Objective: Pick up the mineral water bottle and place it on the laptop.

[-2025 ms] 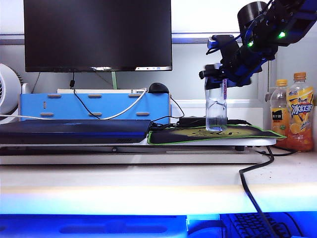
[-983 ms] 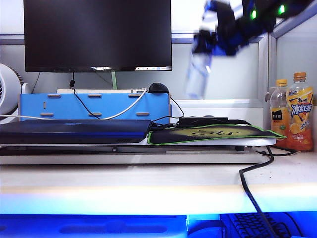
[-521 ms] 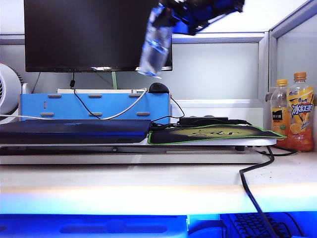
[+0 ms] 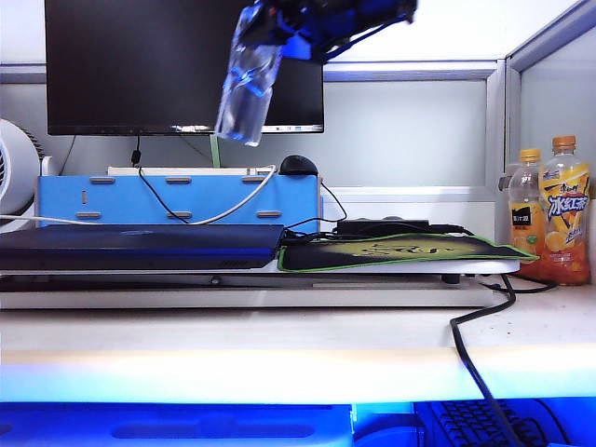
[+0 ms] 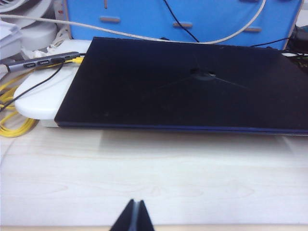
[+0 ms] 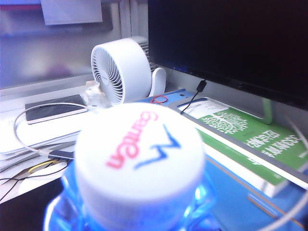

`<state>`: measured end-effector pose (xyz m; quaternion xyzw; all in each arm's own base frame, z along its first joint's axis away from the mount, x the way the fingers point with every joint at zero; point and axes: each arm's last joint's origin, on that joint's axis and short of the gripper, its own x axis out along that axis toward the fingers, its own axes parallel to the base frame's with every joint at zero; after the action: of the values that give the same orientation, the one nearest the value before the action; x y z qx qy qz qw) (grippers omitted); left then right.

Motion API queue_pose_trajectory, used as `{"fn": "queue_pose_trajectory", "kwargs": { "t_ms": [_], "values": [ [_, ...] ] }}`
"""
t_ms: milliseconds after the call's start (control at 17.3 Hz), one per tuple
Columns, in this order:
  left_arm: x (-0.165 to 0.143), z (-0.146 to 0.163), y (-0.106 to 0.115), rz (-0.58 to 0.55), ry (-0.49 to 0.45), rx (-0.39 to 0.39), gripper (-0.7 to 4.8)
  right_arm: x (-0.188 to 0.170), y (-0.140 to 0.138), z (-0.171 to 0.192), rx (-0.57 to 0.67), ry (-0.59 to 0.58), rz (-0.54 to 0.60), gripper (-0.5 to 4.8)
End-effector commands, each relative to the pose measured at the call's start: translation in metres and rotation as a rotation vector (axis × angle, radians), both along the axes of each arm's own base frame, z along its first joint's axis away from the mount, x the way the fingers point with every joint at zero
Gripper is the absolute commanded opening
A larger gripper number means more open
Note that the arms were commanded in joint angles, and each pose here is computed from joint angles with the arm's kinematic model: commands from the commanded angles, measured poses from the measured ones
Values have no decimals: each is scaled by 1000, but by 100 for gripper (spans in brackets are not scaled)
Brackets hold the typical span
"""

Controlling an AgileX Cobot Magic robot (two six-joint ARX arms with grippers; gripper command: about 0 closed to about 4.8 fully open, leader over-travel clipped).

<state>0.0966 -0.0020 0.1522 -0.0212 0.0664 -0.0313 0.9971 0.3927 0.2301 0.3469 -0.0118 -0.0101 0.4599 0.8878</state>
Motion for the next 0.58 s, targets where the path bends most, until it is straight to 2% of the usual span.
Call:
{"fn": "queue_pose_trajectory", "kwargs": {
  "t_ms": [58, 579],
  "values": [
    [0, 1, 0, -4, -11, 0, -2, -3, 18, 8, 34, -58, 26, 212],
    [0, 1, 0, -4, -11, 0, -2, 7, 64, -50, -51, 70, 50, 211]
  ]
}}
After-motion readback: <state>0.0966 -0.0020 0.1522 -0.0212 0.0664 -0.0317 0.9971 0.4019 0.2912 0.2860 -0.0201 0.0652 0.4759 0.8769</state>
